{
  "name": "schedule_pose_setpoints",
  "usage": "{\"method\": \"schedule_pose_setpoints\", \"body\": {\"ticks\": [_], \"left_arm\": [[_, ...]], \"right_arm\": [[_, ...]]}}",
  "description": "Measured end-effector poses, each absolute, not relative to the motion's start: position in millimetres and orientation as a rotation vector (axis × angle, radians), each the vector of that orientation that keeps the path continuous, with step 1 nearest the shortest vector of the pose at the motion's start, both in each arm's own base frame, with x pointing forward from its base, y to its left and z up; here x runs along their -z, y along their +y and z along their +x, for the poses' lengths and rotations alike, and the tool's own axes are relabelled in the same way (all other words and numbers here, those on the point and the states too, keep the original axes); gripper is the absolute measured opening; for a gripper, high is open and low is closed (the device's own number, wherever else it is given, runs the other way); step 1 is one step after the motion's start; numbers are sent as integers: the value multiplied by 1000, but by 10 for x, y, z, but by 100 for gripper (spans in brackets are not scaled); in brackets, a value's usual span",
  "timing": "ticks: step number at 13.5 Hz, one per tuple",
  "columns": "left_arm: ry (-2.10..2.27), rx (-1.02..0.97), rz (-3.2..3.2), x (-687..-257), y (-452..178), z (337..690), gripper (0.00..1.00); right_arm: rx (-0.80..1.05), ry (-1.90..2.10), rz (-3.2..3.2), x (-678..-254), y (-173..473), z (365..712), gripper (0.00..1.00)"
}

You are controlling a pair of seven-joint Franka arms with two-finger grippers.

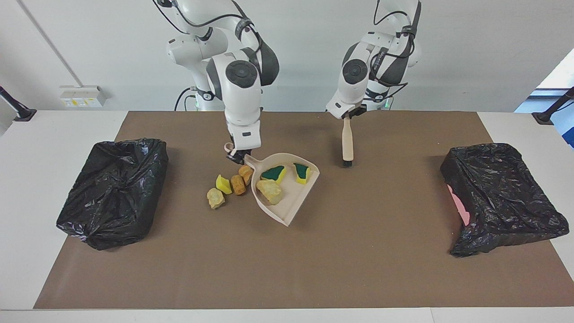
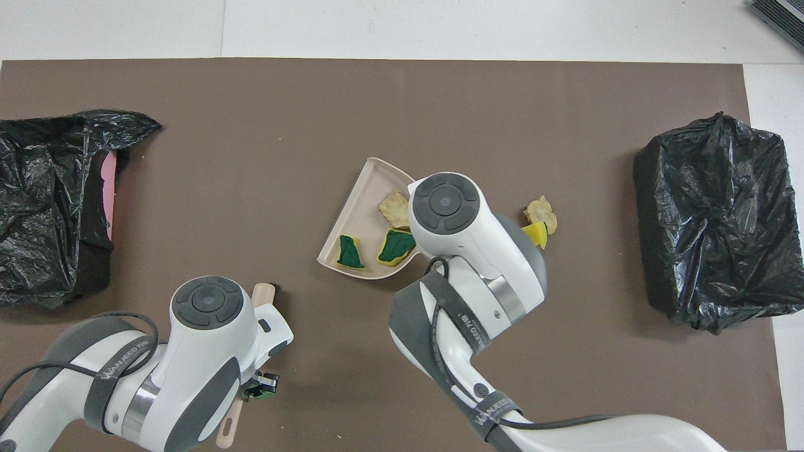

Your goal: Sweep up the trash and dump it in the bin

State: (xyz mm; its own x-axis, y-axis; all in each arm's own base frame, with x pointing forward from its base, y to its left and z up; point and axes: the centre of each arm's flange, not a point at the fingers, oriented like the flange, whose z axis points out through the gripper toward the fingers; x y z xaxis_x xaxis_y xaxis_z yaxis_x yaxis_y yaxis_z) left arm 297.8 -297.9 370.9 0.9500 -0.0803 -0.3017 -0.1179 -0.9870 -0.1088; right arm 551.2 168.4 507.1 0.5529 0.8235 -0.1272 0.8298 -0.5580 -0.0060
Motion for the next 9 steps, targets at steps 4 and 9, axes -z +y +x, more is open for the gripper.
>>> {"method": "schedule_pose_setpoints", "body": {"ticks": [4,9], "left_arm": [[86,-331,-3047,-3577,-3552,2365,26],[64,-331,-3078,-3461,-3810,1941,26]], "right_arm": [[238,1528,2727,-5665,29,5305,32],[225,1658,2513,-5415,-2247,5073,32]]}}
